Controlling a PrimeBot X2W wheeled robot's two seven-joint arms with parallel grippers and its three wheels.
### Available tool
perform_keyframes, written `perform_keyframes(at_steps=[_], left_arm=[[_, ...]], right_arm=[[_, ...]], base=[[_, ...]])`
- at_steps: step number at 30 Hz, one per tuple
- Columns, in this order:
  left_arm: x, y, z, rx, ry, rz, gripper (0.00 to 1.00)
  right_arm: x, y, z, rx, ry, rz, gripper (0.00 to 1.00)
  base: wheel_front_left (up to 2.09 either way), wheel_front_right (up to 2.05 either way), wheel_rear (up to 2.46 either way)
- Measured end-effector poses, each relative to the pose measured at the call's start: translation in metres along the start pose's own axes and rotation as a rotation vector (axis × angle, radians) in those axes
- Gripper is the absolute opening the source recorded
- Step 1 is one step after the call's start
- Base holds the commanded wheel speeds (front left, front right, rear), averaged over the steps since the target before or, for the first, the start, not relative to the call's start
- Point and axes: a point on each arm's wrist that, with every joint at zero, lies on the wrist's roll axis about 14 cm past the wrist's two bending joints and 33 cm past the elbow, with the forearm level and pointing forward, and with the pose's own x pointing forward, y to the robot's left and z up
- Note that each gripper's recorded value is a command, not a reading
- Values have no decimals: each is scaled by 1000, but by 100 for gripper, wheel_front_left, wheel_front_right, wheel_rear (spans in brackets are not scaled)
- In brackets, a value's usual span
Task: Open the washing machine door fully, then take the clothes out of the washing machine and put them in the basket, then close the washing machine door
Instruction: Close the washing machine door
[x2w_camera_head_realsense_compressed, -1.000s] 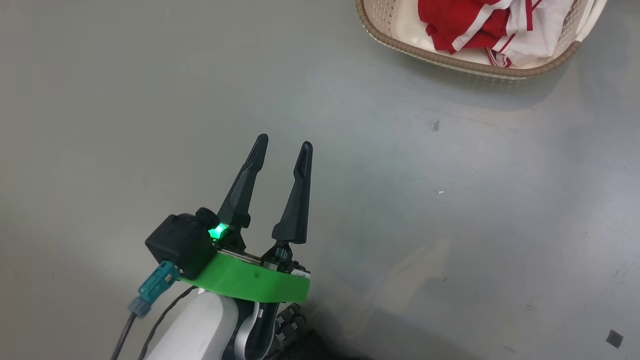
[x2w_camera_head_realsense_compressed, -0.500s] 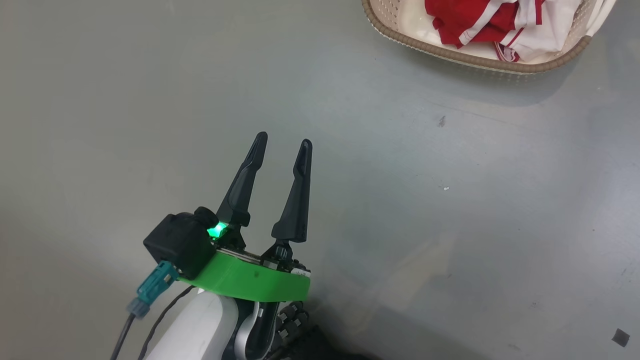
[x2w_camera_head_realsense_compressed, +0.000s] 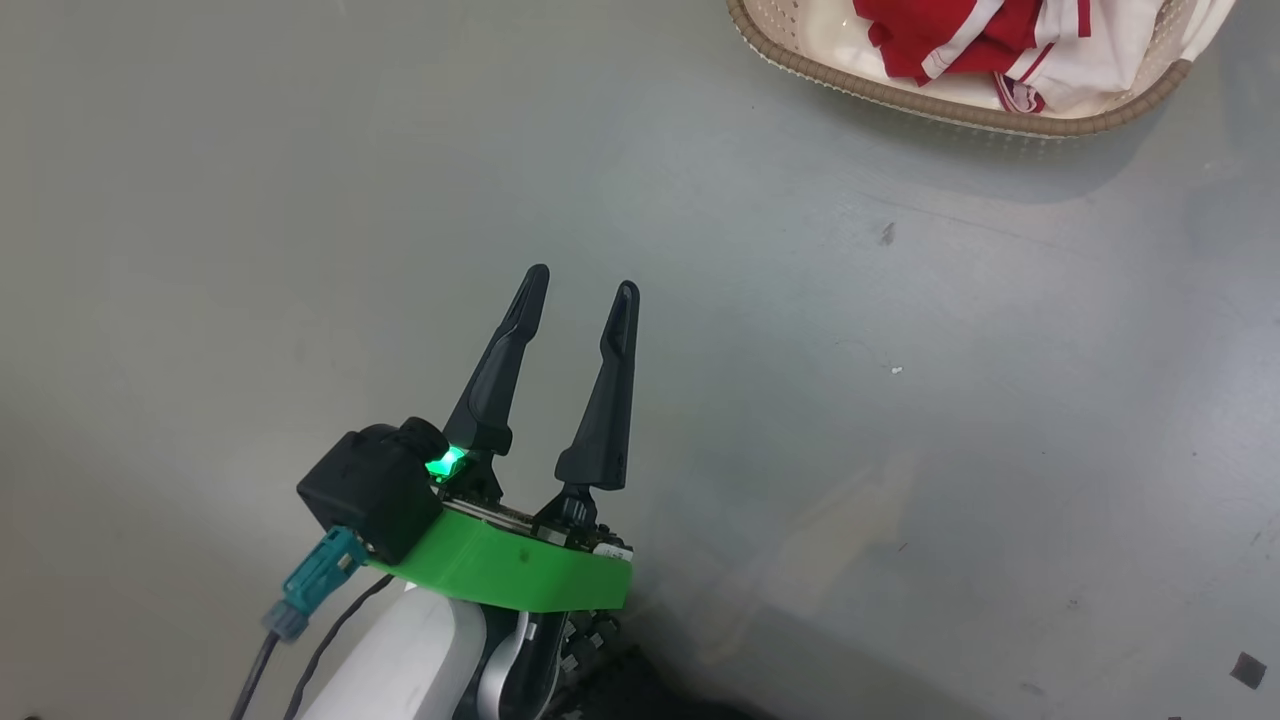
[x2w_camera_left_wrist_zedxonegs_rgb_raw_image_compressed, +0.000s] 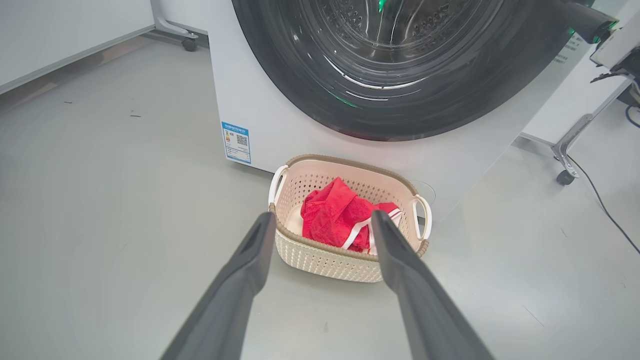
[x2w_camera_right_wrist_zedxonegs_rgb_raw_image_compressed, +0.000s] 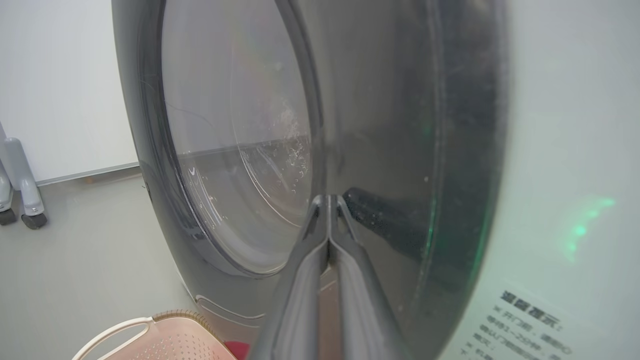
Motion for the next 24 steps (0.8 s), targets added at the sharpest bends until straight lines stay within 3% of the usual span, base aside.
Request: perform_keyframes(at_steps=[11, 16, 24], left_arm=[[0, -5, 8, 15, -17, -21, 100], [-1, -7, 19, 77, -47, -40, 100], [-5, -11, 34, 121, -93, -60, 100]], right_arm=[[-3, 2, -8, -6, 16, 3, 0], [-19, 20, -31, -24, 83, 33, 0], [-45, 43, -29, 35, 87, 46, 0]], base=[[0, 0, 0], [0, 0, 0], [0, 0, 0]])
